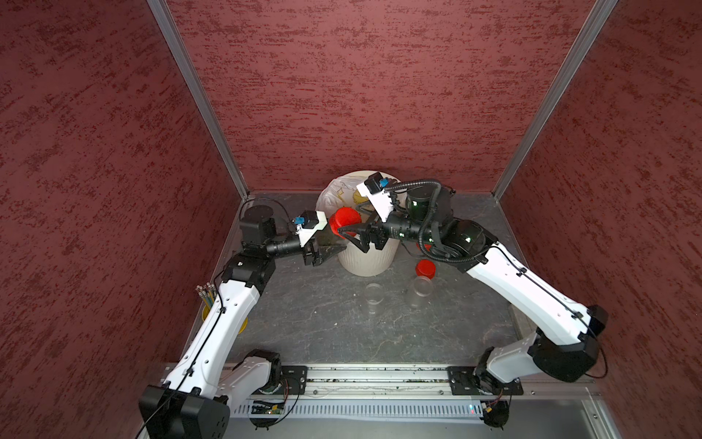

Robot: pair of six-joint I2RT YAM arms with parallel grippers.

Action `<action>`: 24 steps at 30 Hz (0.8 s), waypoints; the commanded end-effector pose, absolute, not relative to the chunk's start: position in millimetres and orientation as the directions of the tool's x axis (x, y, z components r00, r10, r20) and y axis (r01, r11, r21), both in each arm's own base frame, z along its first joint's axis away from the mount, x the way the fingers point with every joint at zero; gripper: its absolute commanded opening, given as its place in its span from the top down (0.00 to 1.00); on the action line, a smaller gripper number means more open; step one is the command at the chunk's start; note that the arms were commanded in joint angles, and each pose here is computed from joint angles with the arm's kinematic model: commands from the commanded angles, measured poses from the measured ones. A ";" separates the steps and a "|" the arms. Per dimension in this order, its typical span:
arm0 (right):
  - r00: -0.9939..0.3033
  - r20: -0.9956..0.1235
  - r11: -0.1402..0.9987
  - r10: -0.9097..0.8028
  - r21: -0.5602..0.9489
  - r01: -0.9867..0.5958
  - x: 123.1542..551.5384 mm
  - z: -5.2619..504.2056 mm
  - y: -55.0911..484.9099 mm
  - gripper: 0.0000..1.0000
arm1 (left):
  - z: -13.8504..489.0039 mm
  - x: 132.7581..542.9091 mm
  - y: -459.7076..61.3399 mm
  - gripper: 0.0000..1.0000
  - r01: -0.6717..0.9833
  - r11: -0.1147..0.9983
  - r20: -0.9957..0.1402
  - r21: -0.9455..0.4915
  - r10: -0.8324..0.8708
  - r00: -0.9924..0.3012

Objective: Empty moldy tea leaves from jars
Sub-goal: Screw the lid onto the jar.

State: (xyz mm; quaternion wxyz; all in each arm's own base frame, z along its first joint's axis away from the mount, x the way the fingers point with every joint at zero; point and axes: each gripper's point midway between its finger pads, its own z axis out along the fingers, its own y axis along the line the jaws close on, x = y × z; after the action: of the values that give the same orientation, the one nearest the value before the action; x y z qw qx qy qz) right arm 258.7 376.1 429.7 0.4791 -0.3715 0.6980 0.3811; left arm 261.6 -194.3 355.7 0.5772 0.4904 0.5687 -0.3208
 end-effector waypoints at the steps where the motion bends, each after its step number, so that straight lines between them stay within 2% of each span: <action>1: -0.259 -0.958 0.436 -0.124 0.181 -0.881 258.8 440.7 378.5 0.10 | 358.5 262.7 -193.1 0.37 0.924 0.320 -0.970 0.210 0.183 0.157; 13: -0.253 -0.959 0.425 -0.127 0.178 -0.887 260.0 436.7 382.8 0.19 | 357.4 262.7 -193.7 0.36 0.926 0.316 -0.971 0.206 0.184 0.153; 19: -0.238 -0.961 0.416 -0.143 0.160 -0.895 258.9 434.2 383.8 0.32 | 356.7 262.8 -193.9 0.36 0.928 0.314 -0.972 0.201 0.183 0.149; 24: -0.195 -0.965 0.397 -0.177 0.111 -0.911 255.4 431.7 382.3 0.49 | 357.0 262.3 -193.8 0.36 0.928 0.314 -0.972 0.202 0.183 0.149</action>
State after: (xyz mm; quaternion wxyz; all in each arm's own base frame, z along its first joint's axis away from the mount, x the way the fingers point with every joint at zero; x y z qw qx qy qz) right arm 258.8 379.8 426.0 0.4799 -0.3840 0.6935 0.3760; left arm 263.0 -193.8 354.8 0.5773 0.4887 0.5714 -0.3185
